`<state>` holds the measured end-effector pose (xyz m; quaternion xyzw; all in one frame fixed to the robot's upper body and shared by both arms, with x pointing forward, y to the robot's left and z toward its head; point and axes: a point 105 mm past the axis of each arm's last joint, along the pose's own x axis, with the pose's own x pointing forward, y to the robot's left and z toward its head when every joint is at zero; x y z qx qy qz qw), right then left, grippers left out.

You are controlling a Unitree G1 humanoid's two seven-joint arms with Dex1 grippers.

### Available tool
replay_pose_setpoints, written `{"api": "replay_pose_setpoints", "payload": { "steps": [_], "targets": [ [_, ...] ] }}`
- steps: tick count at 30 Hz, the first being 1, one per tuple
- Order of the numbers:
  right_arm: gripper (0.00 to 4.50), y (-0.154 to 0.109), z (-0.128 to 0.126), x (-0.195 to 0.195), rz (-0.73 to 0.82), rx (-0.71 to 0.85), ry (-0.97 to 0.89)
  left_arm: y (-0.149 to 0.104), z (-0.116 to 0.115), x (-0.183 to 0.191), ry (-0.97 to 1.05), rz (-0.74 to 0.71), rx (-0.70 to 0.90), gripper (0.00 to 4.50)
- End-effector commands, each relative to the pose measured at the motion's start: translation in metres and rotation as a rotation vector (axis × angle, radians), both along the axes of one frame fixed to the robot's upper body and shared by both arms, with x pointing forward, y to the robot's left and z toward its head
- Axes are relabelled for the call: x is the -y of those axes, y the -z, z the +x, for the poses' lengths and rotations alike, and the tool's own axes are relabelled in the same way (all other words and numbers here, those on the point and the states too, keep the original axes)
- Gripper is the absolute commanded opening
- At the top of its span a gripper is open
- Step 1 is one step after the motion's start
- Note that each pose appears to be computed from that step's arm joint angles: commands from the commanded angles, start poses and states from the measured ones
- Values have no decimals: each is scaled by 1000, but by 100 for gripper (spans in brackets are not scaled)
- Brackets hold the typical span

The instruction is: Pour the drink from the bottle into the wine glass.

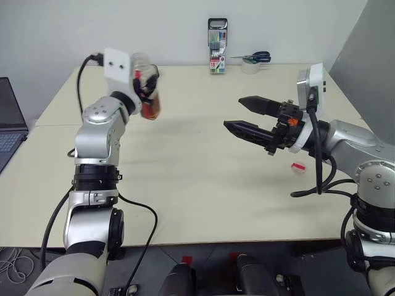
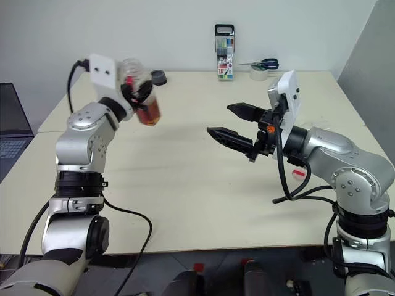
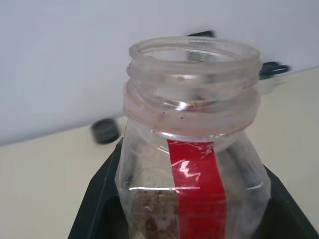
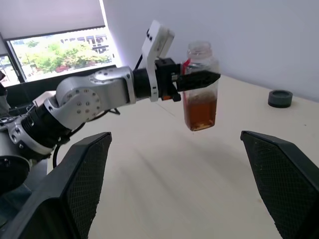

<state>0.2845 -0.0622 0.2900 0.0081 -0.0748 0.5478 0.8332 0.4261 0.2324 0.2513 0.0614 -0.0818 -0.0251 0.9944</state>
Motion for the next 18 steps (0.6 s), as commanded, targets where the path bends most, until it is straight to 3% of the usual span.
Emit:
{"api": "replay_pose_setpoints", "payload": {
  "steps": [1, 18],
  "targets": [
    [443, -17, -4, -9, 38, 67, -31, -2, -8, -11, -33, -81, 67, 182],
    [443, -11, -4, -14, -2, 103, -17, 50, 1, -18, 46, -101, 3, 182]
  ]
}}
